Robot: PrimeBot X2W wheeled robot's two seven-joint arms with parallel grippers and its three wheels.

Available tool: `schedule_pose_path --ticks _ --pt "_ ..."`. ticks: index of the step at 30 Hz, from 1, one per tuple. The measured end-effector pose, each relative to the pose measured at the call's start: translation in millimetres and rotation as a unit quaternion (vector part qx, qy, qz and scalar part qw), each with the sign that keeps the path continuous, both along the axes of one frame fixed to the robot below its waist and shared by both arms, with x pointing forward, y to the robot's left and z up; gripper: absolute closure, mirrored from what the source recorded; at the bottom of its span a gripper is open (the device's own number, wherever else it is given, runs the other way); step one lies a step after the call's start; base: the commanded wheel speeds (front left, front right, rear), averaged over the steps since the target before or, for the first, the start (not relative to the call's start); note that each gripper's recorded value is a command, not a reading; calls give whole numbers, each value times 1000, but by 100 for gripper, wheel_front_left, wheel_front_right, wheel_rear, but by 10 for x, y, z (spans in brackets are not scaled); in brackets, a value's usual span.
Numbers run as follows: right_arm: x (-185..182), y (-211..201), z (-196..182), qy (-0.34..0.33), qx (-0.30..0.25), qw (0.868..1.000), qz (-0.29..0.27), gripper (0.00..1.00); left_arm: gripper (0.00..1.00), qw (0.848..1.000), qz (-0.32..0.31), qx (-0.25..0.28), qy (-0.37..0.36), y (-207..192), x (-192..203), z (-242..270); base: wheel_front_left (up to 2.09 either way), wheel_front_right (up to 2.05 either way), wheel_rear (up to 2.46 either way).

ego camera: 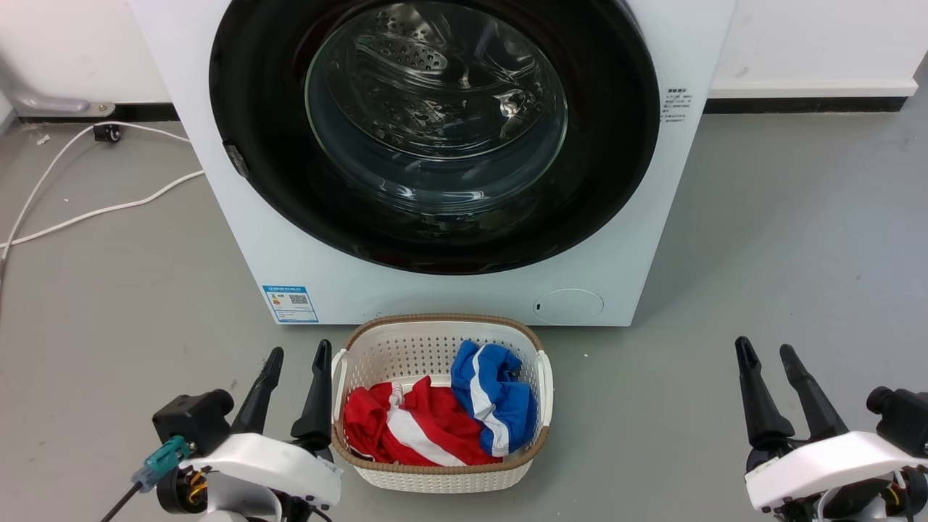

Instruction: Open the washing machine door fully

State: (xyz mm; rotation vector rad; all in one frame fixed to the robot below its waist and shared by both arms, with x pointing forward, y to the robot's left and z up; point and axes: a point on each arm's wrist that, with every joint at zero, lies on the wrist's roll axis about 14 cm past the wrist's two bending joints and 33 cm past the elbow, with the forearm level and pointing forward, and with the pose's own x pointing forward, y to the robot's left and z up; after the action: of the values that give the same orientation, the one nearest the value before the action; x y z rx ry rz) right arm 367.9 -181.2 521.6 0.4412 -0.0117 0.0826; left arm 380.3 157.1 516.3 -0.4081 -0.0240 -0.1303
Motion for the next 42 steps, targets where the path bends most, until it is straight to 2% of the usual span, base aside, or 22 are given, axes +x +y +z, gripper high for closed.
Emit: schedule_pose_path --ticks 21,42 --pt "-87 33 -51 5 -123 992 7 0 0 993 -10 115 -28 -56 11 33 0 0 0" --pt "-128 68 -27 -7 -192 981 6 0 0 980 -14 191 -44 -91 -2 -4 0 0 0"
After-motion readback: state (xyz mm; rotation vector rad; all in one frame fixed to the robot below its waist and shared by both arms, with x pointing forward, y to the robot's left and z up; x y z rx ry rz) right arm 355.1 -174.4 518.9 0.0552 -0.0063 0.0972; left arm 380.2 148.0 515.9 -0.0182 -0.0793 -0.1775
